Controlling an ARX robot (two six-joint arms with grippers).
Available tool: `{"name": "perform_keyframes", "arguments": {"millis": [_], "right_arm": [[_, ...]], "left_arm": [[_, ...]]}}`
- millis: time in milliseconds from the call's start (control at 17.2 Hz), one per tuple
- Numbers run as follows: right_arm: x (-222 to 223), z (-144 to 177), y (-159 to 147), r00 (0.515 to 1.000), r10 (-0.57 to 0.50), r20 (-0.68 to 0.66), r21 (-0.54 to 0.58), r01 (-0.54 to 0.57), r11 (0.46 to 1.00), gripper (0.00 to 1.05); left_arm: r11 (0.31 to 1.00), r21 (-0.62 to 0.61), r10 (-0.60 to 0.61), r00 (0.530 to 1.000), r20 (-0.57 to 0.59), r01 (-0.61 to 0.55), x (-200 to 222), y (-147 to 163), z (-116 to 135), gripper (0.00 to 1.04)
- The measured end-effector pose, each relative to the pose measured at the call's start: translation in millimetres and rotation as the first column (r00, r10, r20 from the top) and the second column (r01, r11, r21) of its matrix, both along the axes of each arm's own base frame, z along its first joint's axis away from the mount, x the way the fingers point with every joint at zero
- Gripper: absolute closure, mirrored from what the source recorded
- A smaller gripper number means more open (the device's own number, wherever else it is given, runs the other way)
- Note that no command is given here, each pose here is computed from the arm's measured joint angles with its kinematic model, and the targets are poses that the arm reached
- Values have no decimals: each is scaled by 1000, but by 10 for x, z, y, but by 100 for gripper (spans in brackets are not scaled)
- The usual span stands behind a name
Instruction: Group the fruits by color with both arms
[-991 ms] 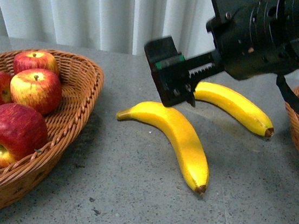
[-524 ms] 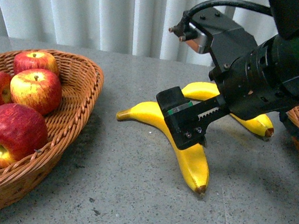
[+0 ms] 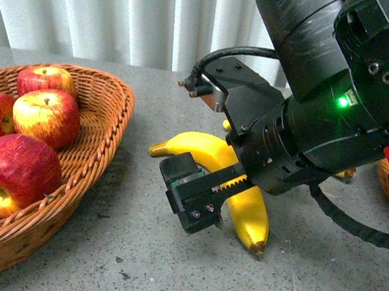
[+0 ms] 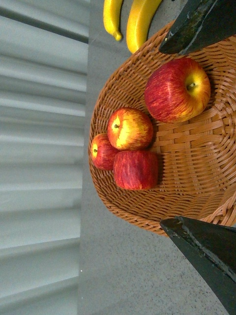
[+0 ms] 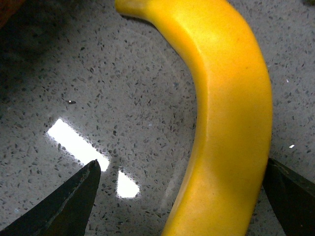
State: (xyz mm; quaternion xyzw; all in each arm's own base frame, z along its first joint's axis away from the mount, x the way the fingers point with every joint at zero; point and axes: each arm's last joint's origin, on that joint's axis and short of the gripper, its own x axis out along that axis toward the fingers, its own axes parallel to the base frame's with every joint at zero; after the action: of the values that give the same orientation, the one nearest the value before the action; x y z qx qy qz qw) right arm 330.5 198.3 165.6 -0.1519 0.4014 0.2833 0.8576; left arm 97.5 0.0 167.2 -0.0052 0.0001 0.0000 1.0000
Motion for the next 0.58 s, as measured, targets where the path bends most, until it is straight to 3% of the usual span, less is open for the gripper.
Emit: {"name": "perform_keyframes", "arguments": {"millis": [291,350,466,524,583], "right_arm": [[4,-90,-9,1000,-7,14,-20,8,1000,7],[3,-106,-12,1000,-6,14,-23,7,1000,11],[27,-126,-59,999,-19,34,-12,19,1000,58],[41,-116,-83,999,-21,31,2,21,1000,68],[54,-97,-106,999,-28,33,16,28,999,72]], "left_arm": [[1000,0,0,1000,0,0,0,0,0,7],[1000,0,0,1000,0,0,0,0,0,7],[1000,0,0,1000,0,0,0,0,0,7],[1000,0,0,1000,0,0,0,0,0,7],[1000,0,0,1000,0,0,0,0,0,7]]}}
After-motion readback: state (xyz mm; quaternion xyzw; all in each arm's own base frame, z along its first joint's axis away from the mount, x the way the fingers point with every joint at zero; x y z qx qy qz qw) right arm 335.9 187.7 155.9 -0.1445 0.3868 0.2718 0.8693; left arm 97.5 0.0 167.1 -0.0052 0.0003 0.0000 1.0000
